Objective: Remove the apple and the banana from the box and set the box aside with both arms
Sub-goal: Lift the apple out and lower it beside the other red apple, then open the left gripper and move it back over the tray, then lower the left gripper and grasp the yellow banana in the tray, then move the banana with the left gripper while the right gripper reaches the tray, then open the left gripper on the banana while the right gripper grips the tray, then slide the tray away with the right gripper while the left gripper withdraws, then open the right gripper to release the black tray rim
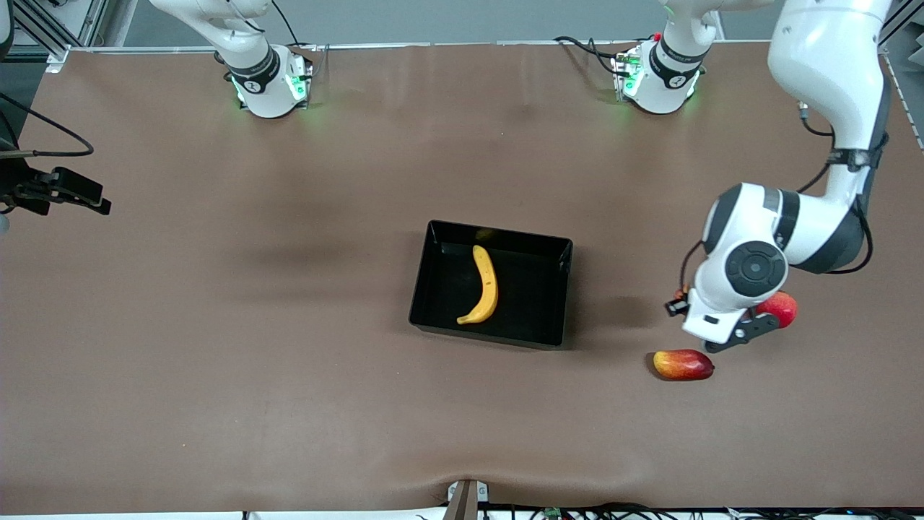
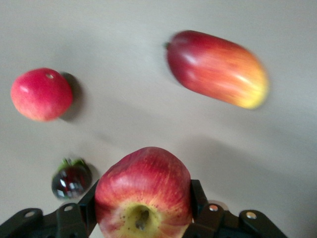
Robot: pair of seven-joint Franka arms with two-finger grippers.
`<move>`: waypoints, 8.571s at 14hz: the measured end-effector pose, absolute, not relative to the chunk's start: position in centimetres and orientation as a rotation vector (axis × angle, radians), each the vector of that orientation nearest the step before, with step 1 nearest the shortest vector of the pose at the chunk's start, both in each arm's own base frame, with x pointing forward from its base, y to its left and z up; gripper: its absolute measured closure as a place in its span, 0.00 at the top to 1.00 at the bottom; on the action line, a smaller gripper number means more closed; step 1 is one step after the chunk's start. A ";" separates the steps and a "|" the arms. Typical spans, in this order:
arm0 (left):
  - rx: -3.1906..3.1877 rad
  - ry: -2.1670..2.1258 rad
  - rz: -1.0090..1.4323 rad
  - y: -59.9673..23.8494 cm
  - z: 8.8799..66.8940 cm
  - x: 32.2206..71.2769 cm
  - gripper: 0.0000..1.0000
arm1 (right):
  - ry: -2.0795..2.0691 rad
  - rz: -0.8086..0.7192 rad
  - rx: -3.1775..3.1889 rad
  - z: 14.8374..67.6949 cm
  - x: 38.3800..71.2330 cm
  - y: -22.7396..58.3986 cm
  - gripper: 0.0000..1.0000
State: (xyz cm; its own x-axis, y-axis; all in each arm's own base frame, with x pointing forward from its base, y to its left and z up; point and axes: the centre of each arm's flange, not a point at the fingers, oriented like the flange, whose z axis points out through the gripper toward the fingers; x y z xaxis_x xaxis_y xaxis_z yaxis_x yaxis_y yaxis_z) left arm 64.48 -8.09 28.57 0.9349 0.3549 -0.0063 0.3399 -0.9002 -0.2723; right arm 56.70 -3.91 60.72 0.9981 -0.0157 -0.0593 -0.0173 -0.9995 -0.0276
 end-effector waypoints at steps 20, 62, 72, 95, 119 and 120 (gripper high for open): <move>-2.988 -0.467 0.025 -14.3 36.4 63.7 1.00 | 0.029 0.092 -3.112 60.7 56.7 -3.9 1.00; -2.931 0.590 -0.131 -9.8 36.1 71.9 0.36 | 0.431 0.225 -2.899 35.8 63.9 24.0 1.00; -2.640 1.021 -0.350 2.7 24.8 75.9 0.36 | 0.505 0.226 -2.904 27.1 60.1 38.2 0.93; -3.049 -0.024 -0.118 2.1 54.3 67.3 1.00 | 0.408 0.391 -2.920 39.4 66.4 20.8 0.06; -3.081 0.047 -0.015 -3.9 64.8 53.6 1.00 | 0.163 0.295 -2.866 25.7 57.9 -26.5 0.06; -3.080 0.054 -0.015 -4.2 64.8 53.5 1.00 | 0.162 0.303 -2.860 25.7 57.9 -26.4 0.13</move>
State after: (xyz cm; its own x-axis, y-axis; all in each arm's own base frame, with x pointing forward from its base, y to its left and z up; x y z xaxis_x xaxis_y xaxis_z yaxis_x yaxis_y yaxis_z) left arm 53.53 -4.21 64.75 0.9993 -0.0354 0.0086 -0.0348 -0.9975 -0.0608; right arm 57.90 -26.38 25.66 0.9721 -0.0825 -0.2197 -0.1368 -0.9600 -0.2445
